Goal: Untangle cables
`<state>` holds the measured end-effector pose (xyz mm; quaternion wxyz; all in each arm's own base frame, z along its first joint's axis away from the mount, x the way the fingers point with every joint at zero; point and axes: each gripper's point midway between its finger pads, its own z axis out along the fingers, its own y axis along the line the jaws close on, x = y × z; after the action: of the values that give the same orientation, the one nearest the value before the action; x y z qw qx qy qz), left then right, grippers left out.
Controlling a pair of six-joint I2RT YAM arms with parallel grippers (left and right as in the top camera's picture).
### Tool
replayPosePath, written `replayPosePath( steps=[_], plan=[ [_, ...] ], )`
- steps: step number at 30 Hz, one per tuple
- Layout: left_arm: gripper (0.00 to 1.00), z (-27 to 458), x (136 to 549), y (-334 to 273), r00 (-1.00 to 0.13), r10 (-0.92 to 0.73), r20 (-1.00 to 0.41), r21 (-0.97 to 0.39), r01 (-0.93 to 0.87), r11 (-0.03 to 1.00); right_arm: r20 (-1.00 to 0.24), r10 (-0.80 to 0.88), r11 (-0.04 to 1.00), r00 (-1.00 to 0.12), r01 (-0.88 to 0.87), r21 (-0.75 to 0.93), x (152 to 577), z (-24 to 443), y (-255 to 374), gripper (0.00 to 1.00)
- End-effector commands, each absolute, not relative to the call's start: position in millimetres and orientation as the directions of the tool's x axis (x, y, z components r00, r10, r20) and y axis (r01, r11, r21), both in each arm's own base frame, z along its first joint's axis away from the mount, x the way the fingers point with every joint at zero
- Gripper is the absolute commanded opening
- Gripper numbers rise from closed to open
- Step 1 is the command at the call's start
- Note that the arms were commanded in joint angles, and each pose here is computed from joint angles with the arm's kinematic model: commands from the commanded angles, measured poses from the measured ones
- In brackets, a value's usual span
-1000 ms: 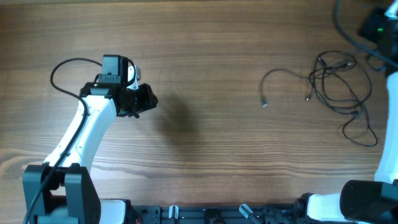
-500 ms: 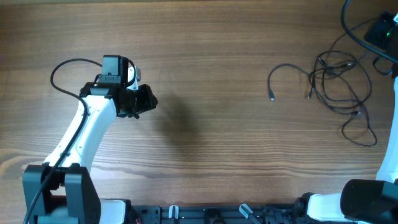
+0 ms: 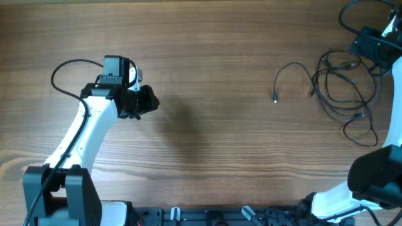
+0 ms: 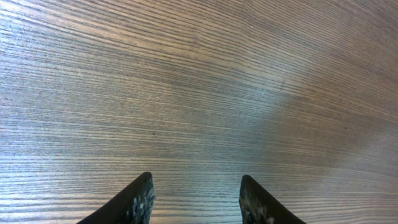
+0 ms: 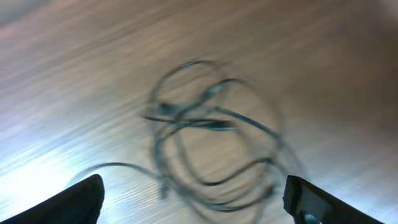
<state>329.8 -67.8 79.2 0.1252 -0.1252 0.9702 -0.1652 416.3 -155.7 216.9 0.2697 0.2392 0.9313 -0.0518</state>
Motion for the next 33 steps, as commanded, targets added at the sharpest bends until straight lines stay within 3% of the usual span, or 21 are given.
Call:
replayPosePath(
  steps=[1,3,7,11,14,20,25,27,30,33],
  plan=[
    [0.46,84.8,331.0,-65.4,-0.93,-0.295,-0.218,-0.353,-0.206,0.913,-0.5,0.396,0.916,-0.77,0.295,0.271,432.6,224.1,-104.0,0.89],
    [0.46,84.9,331.1,-65.4,-0.93,-0.295,-0.218,-0.353,-0.206,0.913,-0.471,0.381,0.908,-0.796,0.226,0.352,433.1,225.6,-77.3,0.86],
    [0.46,84.9,331.1,-65.4,-0.93,-0.295,-0.218,-0.353,-0.206,0.912,-0.414,0.274,0.935,-0.868,0.14,0.325,420.1,213.0,-46.6,0.86],
    [0.46,84.9,331.1,-65.4,-0.93,-0.295,-0.218,-0.353,-0.206,0.912,-0.316,0.226,0.948,-0.921,0.134,0.288,402.8,178.2,-23.3,0.8],
    [0.46,84.9,331.1,-65.4,-0.93,-0.295,-0.218,-0.353,-0.206,0.912,-0.235,0.286,0.926,-0.929,0.204,0.317,394.6,135.7,0.8,0.78],
    [0.46,84.9,331.0,-65.5,-0.93,-0.295,-0.218,-0.354,-0.206,0.912,-0.27,0.393,0.886,-0.879,0.283,0.367,404.3,70.6,31.7,0.68],
    [0.46,84.8,330.8,-66.0,-0.931,-0.294,-0.216,-0.356,-0.206,0.912,-0.327,0.484,0.855,-0.811,0.36,0.374,413.6,52.2,35.4,0.63],
    [0.46,85.0,330.8,-66.0,-0.931,-0.294,-0.217,-0.356,-0.205,0.912,-0.355,0.477,0.858,-0.804,0.338,0.386,418.9,51.7,40.7,0.49],
    [0.46,84.8,330.2,-66.0,-0.931,-0.294,-0.214,-0.355,-0.206,0.912,-0.37,0.476,0.857,-0.797,0.328,0.396,423.2,54.3,44.0,0.19],
    [0.45,84.4,329.2,-65.9,-0.932,-0.294,-0.21,-0.354,-0.208,0.912,-0.372,0.479,0.857,-0.795,0.33,0.396,423.7,54.7,42.1,0.04]
  ],
)
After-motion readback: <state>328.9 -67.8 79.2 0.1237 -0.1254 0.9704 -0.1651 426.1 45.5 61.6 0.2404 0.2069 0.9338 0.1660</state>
